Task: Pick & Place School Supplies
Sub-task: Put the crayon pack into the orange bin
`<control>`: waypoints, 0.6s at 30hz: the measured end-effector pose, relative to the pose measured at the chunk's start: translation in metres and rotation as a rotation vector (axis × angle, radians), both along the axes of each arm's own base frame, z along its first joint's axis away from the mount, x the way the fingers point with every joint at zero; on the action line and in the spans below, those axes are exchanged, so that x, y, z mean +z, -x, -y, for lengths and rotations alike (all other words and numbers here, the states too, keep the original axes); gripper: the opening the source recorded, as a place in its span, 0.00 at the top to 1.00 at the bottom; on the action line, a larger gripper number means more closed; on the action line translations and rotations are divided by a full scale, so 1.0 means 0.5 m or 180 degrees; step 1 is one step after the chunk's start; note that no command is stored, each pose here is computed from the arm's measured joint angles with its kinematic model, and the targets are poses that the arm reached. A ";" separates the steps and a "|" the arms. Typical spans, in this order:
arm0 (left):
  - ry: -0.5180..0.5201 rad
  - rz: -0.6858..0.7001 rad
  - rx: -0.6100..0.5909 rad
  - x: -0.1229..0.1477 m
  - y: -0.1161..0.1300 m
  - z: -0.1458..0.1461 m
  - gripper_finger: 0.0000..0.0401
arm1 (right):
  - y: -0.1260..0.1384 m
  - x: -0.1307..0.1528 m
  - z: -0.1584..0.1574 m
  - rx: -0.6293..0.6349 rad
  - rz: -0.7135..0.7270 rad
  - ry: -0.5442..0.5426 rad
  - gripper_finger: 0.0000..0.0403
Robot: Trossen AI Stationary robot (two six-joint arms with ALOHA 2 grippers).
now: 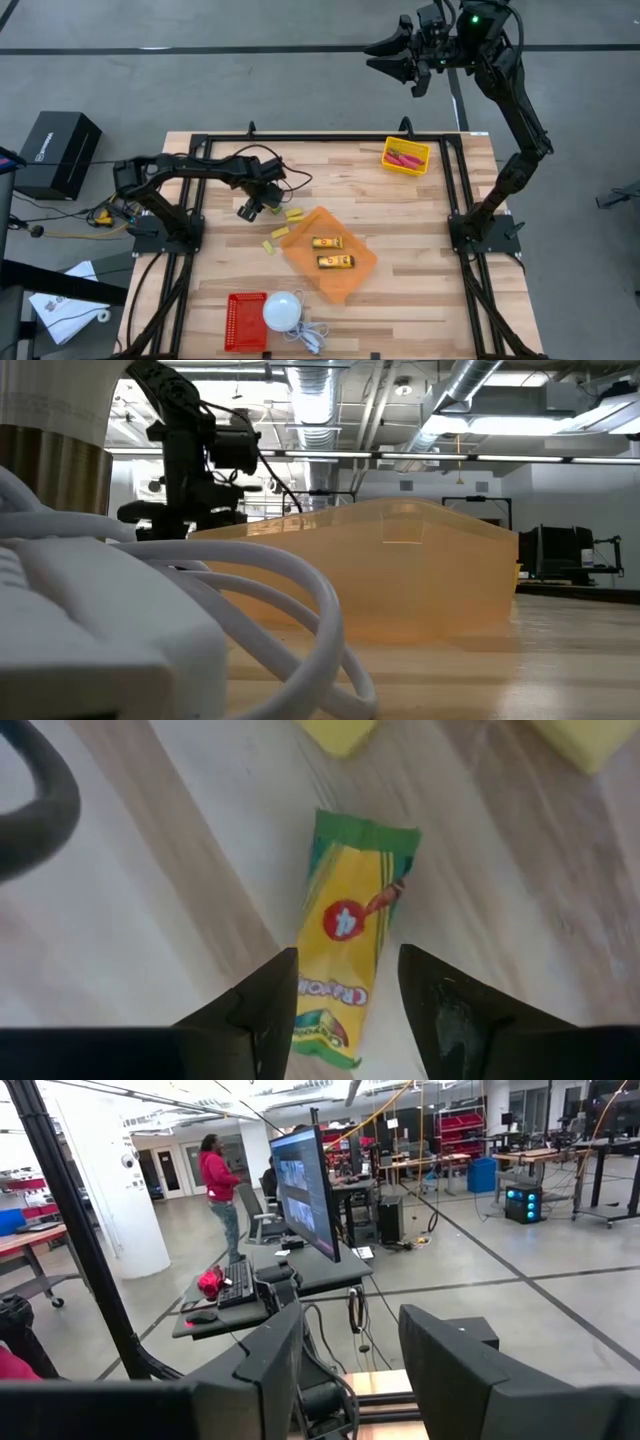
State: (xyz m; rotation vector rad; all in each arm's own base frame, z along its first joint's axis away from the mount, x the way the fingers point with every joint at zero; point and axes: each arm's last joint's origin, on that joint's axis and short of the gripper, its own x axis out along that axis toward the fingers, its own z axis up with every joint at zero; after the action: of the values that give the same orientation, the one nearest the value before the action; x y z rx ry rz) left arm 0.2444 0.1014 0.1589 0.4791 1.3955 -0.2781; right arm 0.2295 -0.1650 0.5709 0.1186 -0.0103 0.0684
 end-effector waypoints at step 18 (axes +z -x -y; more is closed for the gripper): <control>0.0125 -0.0214 -0.0036 -0.072 -0.023 -0.011 0.77 | 0.000 -0.007 0.000 0.0000 -0.0101 -0.0085 0.61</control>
State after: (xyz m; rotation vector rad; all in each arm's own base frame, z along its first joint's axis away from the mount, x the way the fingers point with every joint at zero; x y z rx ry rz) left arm 0.2561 0.1071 0.1231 0.4488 1.4503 -0.3329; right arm 0.2293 -0.1648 0.5674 0.1463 0.0204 0.0664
